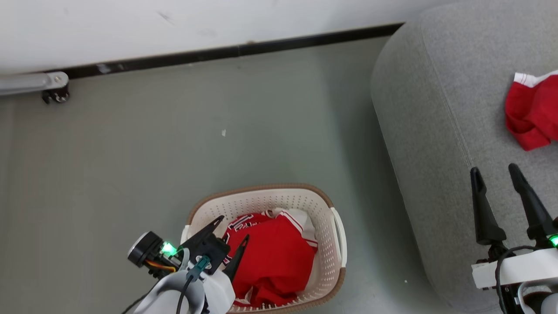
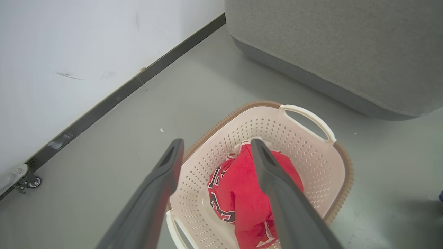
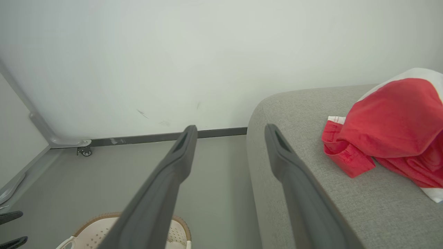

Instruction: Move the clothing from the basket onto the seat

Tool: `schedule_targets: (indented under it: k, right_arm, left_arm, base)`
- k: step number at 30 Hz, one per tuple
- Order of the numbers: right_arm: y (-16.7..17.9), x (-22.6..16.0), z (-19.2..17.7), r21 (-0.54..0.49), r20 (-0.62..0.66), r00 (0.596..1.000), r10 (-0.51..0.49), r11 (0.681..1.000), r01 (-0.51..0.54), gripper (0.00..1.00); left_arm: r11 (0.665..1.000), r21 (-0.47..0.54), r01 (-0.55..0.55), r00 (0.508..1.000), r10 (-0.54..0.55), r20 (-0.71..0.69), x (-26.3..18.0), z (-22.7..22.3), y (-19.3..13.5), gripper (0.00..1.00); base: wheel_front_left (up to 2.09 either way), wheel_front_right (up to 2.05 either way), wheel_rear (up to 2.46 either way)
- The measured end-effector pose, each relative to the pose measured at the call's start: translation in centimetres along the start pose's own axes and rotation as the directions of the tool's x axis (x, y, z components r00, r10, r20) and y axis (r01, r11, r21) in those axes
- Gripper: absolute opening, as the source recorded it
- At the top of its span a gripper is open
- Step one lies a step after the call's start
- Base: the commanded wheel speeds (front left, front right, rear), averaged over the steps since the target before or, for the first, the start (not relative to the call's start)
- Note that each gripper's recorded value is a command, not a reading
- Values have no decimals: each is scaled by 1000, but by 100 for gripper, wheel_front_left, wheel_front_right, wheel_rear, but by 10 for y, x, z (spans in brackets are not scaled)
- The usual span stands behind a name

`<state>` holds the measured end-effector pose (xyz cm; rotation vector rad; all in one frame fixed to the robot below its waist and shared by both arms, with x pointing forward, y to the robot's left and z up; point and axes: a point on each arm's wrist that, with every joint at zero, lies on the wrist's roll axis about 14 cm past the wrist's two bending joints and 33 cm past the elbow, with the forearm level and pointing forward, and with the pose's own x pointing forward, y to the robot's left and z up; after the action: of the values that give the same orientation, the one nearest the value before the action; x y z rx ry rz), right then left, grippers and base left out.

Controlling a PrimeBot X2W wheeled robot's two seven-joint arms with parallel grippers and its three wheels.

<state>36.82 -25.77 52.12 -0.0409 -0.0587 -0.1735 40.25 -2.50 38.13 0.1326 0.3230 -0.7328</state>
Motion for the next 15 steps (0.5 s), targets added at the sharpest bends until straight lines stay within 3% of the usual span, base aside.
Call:
schedule_targets:
  k: [15]
  right_arm:
    - [-4, 26, -21, -4, -23, 999, -22, 1000, 22, 100]
  left_arm:
    - [982, 69, 174, 979, -164, -123, 47, -47, -19, 100]
  base:
    - [0, 0, 0]
